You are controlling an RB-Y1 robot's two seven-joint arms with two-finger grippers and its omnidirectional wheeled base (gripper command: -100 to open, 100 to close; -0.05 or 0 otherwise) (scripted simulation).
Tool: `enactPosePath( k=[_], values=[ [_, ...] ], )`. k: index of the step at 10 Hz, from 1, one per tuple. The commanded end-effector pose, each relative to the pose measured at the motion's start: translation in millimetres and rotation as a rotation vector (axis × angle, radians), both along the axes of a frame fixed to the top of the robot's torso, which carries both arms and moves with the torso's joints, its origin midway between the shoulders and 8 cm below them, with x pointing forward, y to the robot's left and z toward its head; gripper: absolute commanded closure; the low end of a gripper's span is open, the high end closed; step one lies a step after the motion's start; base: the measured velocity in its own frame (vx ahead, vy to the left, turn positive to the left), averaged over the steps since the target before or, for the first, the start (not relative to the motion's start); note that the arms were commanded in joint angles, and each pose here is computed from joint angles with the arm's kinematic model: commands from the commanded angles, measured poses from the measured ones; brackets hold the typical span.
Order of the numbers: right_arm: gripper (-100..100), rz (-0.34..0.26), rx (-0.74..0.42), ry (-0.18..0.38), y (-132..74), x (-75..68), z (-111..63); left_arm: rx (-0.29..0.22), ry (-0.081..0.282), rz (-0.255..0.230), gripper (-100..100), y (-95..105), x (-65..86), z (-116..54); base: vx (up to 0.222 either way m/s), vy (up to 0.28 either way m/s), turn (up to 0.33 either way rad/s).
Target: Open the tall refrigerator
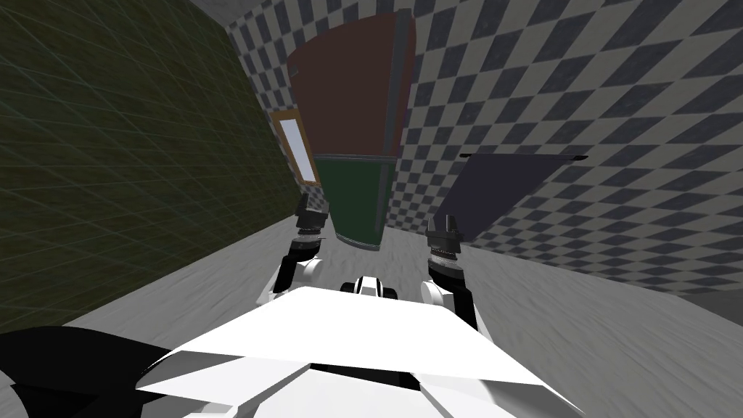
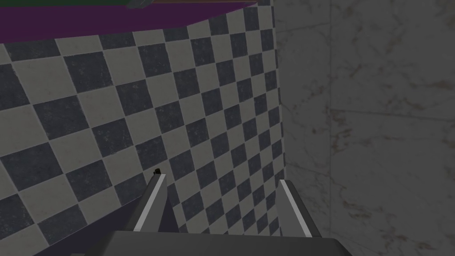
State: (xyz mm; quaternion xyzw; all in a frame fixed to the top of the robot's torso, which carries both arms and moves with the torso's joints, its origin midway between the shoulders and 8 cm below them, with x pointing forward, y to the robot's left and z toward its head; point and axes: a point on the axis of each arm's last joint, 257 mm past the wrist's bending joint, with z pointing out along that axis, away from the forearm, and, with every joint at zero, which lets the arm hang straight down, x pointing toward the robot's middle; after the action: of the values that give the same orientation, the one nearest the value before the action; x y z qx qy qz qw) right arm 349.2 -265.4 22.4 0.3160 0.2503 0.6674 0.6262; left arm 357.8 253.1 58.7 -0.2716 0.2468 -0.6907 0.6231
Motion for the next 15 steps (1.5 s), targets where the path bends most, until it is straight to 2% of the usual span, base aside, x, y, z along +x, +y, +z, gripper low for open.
enactPosePath(
  k=[1,3,4,5,6,7,8,9,10,11,12,13,14,15],
  values=[
    [0,0.0,0.0,0.0,0,0.0,0.0,0.018,0.006,0.007,-100,5.4,14.7,1.1,-0.017,-0.048,0.018],
    [0,0.0,0.0,0.0,0,0.0,0.0,0.028,0.027,0.031,-100,19.4,36.2,-3.1,-0.022,-0.047,0.037],
    [0,0.0,0.0,0.0,0,0.0,0.0,0.027,0.009,0.025,-100,16.8,36.9,4.1,-0.027,-0.05,0.018],
    [0,0.0,0.0,0.0,0,0.0,0.0,0.027,0.026,0.042,-100,26.6,48.5,0.3,-0.024,-0.05,0.029],
    [0,0.0,0.0,0.0,0,0.0,0.0,0.027,0.009,0.037,-100,24.2,49.1,7.1,-0.022,-0.045,0.02],
    [0,0.0,0.0,0.0,0,0.0,0.0,0.023,0.026,0.055,-100,35.1,61.3,4.2,-0.032,-0.057,0.03],
    [0,0.0,0.0,0.0,0,0.0,0.0,0.023,0.009,0.05,-100,32.6,62.0,11.3,-0.022,-0.049,0.025],
    [0,0.0,0.0,0.0,0,0.0,0.0,0.015,0.029,0.071,-100,45.2,74.4,7.5,-0.024,-0.056,0.039],
    [0,0.0,0.0,0.0,0,0.0,0.0,0.015,0.008,0.064,-100,41.9,75.1,16.6,-0.02,-0.043,0.022],
    [0,0.0,0.0,0.0,0,0.0,0.0,0.004,0.029,0.086,-100,55.8,87.8,12.8,-0.031,-0.049,0.041],
    [0,0.0,0.0,0.0,0,0.0,0.0,0.003,0.006,0.078,-100,52.1,88.6,23.1,-0.03,-0.052,0.023],
    [0,0.0,0.0,0.0,0,0.0,0.0,-0.011,0.03,0.102,-100,67.3,101.4,18.7,-0.026,-0.069,0.038],
    [0,0.0,0.0,0.0,0,0.0,0.0,-0.012,0.007,0.094,-100,63.3,102.1,29.7,-0.026,-0.059,0.028],
    [0,0.0,0.0,0.0,0,0.0,0.0,-0.029,0.035,0.119,-100,79.8,115.1,23.8,-0.037,-0.062,0.044]
  ],
)
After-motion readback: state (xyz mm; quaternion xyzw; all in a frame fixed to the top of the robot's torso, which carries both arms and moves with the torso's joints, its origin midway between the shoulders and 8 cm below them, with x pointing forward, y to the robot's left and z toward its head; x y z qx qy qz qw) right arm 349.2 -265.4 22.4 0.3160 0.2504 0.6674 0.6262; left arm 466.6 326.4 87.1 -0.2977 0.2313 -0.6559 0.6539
